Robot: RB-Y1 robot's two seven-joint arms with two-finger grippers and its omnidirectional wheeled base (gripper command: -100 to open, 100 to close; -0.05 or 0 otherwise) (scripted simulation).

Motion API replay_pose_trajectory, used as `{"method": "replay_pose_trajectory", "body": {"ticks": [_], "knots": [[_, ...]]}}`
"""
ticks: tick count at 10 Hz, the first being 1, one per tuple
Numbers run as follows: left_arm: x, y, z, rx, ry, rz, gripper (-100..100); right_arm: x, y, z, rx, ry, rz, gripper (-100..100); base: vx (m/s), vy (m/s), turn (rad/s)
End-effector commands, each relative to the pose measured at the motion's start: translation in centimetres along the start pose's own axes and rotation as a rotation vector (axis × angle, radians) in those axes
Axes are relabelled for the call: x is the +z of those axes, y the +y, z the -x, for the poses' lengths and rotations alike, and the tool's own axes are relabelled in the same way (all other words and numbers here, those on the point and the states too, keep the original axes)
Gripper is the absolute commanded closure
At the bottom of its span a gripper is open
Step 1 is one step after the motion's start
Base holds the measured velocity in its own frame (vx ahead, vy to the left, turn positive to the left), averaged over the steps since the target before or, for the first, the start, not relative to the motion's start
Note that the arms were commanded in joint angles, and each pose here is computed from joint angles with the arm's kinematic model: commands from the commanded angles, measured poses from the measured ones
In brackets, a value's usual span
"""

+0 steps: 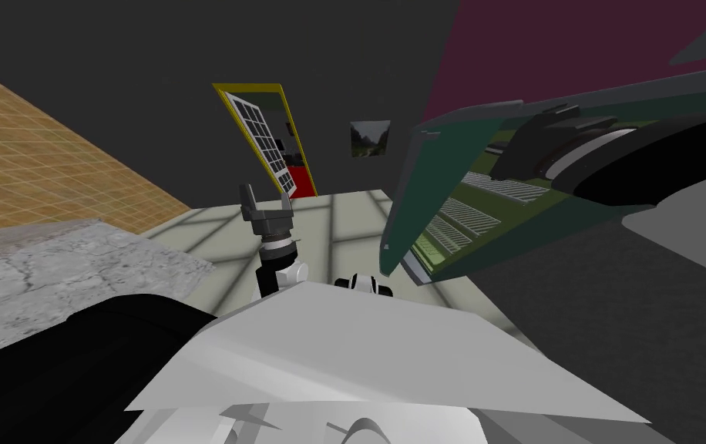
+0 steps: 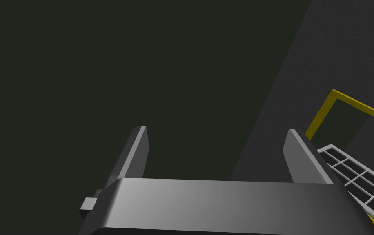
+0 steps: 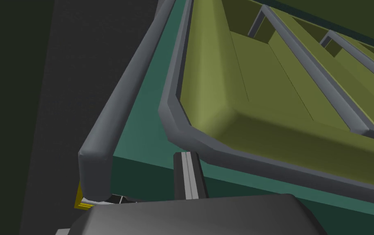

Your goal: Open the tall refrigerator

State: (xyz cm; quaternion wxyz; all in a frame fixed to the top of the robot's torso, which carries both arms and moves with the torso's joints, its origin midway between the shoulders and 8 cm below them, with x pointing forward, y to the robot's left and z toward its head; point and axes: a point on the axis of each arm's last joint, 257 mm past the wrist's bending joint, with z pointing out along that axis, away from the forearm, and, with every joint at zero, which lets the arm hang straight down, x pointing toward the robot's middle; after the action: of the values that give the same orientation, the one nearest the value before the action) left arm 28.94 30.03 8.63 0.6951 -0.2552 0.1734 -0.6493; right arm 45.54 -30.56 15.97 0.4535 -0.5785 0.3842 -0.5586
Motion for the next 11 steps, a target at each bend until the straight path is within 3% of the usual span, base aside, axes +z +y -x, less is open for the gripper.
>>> {"method": "replay_pose_trajectory", "body": {"ticks": [1,11], "knots": [[0.0,0.0,0.0,0.000,0.000,0.000,0,0.3,-0.2,-1.5,0.037,0.029,-0.008,-100,0.044,0.153,-0.042],[0.0,0.0,0.0,0.000,0.000,0.000,0,1.0,0.0,-9.1,0.242,0.163,-0.044,-100,0.054,0.206,-0.040]]}}
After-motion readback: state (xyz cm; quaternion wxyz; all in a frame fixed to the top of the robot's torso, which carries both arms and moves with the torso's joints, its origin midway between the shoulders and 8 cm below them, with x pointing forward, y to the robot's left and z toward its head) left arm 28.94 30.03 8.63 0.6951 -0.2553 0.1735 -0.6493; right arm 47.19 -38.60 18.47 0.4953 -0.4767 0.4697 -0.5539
